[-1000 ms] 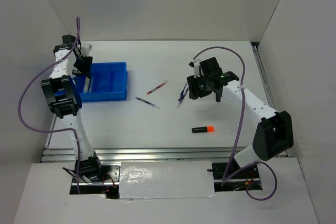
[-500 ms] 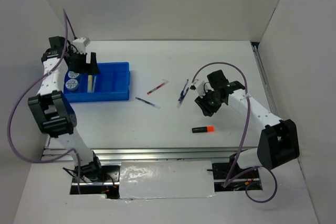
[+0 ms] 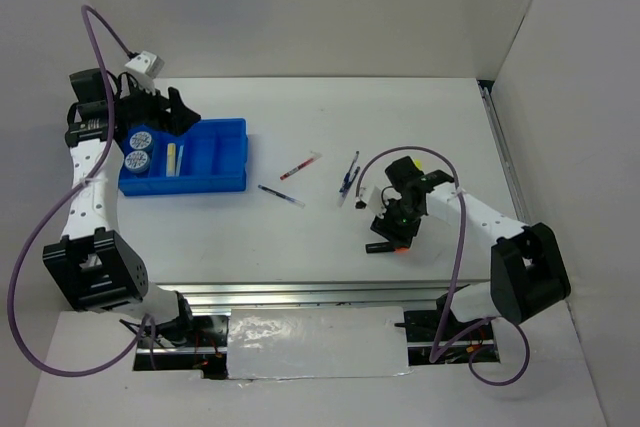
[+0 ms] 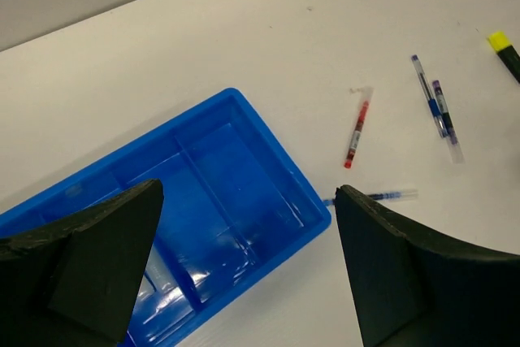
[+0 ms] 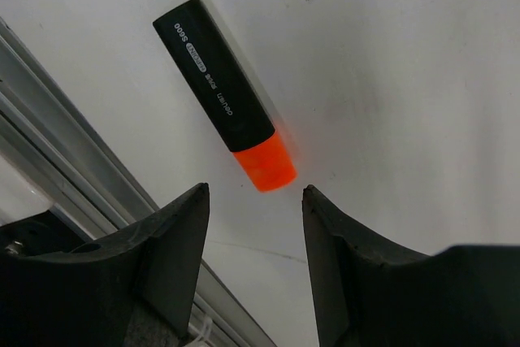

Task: Sort the stationery into containers

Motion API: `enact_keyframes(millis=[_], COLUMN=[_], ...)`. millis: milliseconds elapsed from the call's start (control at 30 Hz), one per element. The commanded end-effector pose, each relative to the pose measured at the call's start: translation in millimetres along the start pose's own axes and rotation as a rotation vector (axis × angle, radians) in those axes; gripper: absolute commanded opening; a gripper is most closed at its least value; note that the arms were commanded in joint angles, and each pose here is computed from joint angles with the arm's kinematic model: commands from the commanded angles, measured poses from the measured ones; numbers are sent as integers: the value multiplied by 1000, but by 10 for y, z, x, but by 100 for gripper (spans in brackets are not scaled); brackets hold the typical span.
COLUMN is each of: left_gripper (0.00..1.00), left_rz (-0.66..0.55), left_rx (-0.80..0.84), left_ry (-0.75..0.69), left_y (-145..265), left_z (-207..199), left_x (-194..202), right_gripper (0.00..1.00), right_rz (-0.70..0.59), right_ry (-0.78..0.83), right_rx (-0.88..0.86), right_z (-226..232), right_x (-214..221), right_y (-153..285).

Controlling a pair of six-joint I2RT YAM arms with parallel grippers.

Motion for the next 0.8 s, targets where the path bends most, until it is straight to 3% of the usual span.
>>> enact_keyframes(millis=[0, 167, 467, 767], left_gripper=[99, 99, 99, 99], left_rz=[-50, -8, 22, 74], left_rx=[125, 141, 161, 245], left_ry=[-111, -122, -264, -238], left_y=[124, 130, 90, -72], left_z=[-262, -418, -759, -970], left_x=[-143, 4, 161, 355], right_gripper=[57, 59, 55, 52], right_rz=[39, 67, 118, 156], right_ry=[70, 95, 134, 168], right_rx=[-5, -28, -29, -49], right_z=[3, 2, -29, 1], right_x=[31, 64, 65, 73], right_y=[-5, -83, -238, -402])
Point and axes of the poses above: each gripper's point midway between its finger pads, its own y axis back along the fingers, its own z axis along the line the jaws close on, x = y × z, the point moved 10 cm from there along y, back along the fingers, and after that the axes turned 3 degrees about y, right-handed, at the moved point
